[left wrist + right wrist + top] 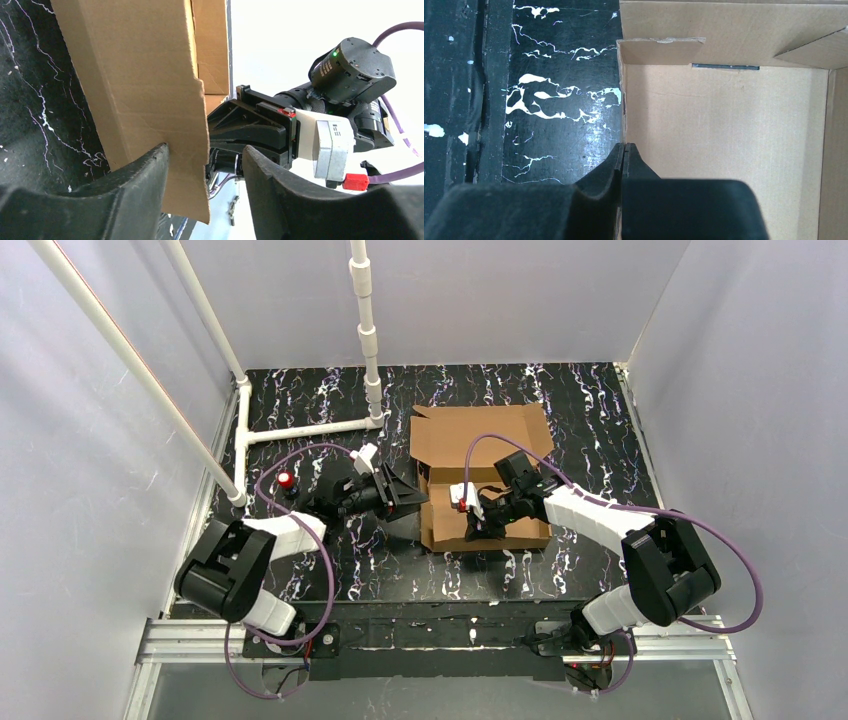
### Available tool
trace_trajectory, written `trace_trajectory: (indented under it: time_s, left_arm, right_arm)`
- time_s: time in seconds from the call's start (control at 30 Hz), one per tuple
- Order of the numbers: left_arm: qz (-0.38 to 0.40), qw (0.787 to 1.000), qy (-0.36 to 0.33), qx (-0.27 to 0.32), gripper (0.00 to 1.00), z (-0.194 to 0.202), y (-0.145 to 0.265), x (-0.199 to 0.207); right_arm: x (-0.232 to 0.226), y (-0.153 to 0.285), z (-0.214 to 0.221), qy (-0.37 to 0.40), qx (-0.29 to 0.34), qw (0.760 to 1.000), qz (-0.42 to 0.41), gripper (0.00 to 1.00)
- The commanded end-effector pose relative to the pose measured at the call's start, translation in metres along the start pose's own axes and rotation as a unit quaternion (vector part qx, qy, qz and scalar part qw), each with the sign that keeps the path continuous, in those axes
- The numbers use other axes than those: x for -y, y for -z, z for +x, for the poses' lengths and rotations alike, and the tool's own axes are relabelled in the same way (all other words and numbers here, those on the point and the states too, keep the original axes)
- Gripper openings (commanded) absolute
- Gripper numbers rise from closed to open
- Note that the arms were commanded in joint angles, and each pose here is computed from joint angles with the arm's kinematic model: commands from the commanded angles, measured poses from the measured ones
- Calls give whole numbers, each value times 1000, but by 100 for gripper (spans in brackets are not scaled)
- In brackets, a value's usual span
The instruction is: Fold the paper box
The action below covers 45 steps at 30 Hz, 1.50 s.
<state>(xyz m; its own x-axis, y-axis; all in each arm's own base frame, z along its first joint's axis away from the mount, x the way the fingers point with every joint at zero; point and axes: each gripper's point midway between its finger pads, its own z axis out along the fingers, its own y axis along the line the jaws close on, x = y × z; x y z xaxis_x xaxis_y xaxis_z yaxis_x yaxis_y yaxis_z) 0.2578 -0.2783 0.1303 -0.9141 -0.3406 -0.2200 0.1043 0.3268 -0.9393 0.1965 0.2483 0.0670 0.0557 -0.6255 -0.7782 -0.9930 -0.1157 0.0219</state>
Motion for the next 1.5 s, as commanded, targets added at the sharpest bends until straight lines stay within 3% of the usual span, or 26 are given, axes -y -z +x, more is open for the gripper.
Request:
trace_trajectory:
  time_s: [0.0, 0.27, 0.5, 0.63, 0.77, 1.0, 1.23, 1.47]
  left_arm:
    - [39, 999, 11, 8, 50, -7, -1, 12]
    - [61, 997, 46, 13, 35, -13, -7, 8]
    - [50, 996, 70, 11, 11, -14, -10, -9]
    - [21, 997, 80, 1, 7, -8, -13, -31]
    - [6, 996, 83, -5, 8, -4, -15, -43]
    - [-15, 997, 71, -19, 28, 0, -14, -48]
    - [-22, 997, 69, -34, 41, -1, -17, -48]
    - [-37, 996, 67, -47, 45, 0, -20, -48]
  right_arm:
    - [-4, -5, 39, -26, -72, 997, 2, 1]
    - [-5, -6, 40, -27, -74, 997, -1, 1]
    - [-4, -5, 40, -26, -73, 997, 0, 1]
    - [-4, -5, 40, -27, -73, 997, 0, 1]
    - [-5, -6, 40, -27, -74, 997, 0, 1]
    - [-4, -6, 41, -28, -75, 997, 0, 1]
    - [-3, -7, 42, -30, -78, 997, 2, 1]
    - [-2, -7, 43, -31, -78, 996, 3, 1]
